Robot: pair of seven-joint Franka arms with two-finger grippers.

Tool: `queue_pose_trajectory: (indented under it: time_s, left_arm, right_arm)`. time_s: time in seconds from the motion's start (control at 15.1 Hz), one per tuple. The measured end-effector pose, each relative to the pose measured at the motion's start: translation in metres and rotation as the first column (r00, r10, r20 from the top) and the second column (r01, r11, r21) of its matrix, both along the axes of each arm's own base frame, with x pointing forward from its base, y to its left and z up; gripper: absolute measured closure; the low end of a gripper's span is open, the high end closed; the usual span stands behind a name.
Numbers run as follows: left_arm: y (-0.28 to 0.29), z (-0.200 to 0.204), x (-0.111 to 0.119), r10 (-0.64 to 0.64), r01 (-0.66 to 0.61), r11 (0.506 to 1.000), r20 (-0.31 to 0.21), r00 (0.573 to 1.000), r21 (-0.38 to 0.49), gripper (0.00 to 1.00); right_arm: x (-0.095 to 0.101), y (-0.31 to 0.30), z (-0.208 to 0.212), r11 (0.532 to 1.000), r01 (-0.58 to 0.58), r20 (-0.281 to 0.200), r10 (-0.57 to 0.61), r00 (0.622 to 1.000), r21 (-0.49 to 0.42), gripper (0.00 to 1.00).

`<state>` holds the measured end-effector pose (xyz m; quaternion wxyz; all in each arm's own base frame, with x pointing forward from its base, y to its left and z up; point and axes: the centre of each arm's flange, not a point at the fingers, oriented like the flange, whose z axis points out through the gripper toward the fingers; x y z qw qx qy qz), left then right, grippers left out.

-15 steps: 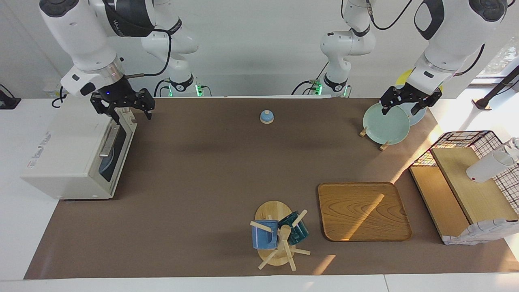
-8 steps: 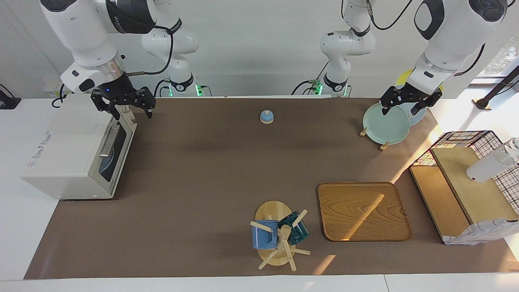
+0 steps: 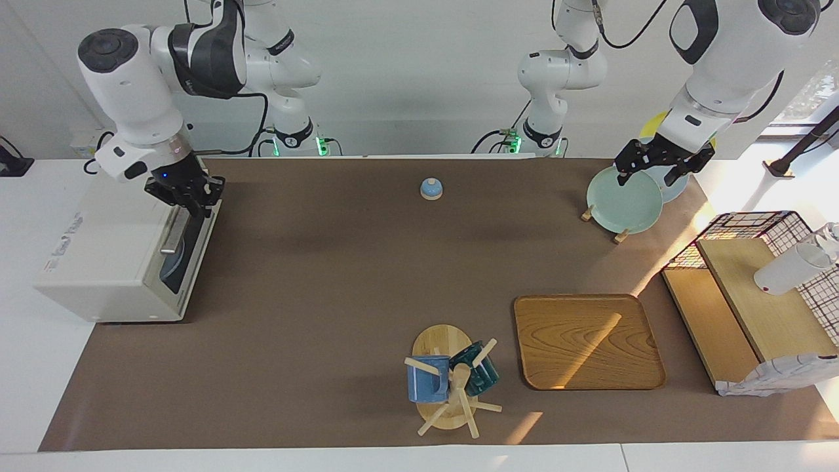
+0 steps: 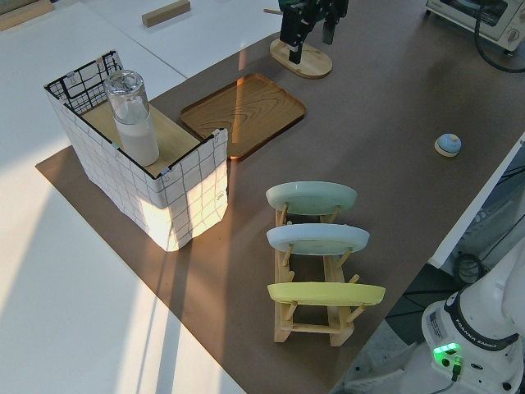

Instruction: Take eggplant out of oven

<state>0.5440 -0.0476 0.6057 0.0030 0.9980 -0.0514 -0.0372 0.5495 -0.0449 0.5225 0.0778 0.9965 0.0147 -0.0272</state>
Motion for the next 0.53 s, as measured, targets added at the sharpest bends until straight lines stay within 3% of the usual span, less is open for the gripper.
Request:
queue_pose_trajectory:
  time_s: [0.07, 0.13, 0.53]
  left_arm:
    - [0.0, 0.0, 0.0, 0.0, 0.0, 1.0, 0.0, 1.0, 0.0, 0.0]
    - [0.0, 0.0, 0.0, 0.0, 0.0, 1.0, 0.0, 1.0, 0.0, 0.0]
    - [0.0, 0.0, 0.0, 0.0, 0.0, 1.0, 0.0, 1.0, 0.0, 0.0]
  right_arm:
    - [0.0, -0.004, -0.006, 1.0, 0.01, -0.011, -0.01, 1.0, -0.025, 0.97]
    - [-0.001, -0.008, -0.011, 0.999, 0.019, -0.02, -0.019, 1.0, -0.038, 0.99]
    - [-0.005, -0.028, -0.038, 0.993, -0.001, -0.029, -0.002, 1.0, -0.121, 0.99]
